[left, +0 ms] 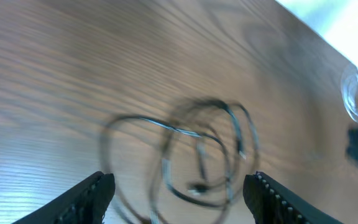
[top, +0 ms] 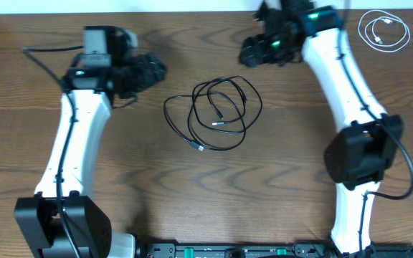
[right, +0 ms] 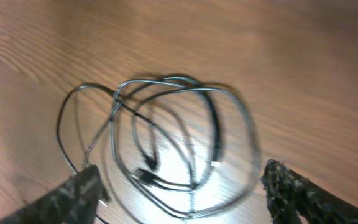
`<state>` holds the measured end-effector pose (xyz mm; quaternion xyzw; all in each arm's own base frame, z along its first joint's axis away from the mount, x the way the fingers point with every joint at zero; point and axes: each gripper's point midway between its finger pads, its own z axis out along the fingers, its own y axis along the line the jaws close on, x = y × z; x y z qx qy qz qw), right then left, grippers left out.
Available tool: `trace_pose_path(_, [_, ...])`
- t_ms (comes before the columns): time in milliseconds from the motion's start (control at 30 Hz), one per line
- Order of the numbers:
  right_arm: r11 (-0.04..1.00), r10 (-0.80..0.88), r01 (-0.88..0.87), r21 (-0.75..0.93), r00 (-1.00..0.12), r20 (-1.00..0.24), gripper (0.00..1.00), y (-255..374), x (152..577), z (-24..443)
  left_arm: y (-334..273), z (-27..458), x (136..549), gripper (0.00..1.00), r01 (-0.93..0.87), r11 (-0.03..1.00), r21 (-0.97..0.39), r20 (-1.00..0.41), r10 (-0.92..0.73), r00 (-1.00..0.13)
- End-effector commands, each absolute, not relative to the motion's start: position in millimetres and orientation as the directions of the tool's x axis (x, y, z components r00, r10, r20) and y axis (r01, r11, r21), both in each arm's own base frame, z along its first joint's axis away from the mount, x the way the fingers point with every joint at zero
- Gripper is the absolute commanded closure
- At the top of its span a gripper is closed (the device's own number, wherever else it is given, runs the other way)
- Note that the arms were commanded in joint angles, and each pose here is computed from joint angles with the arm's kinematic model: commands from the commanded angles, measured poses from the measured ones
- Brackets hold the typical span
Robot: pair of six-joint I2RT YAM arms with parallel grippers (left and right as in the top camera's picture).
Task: Untangle cables
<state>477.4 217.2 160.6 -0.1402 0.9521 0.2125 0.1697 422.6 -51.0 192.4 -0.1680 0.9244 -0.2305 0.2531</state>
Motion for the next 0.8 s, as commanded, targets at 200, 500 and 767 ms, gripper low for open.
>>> trace_pose_path(200, [0.935,-0.185,-0.253,0.249,-0.946,-0.267,0.48,290,454,80,32,190,422,0.27,-0.372,0.821,-0.434,-0.42,-0.549,-0.723])
trace_pose_path(500, [0.945,-0.222,-0.256,0.202,-0.959,-0.176,0.62,310,427,42,38,187,418,0.23,-0.395,0.821,-0.412,-0.414,-0.555,-0.721])
trace_pose_path(767, [0.961,-0.217,-0.241,0.138,-0.962,-0.167,0.73,310,426,21,47,186,419,0.22,-0.42,0.827,-0.375,-0.438,-0.557,-0.706])
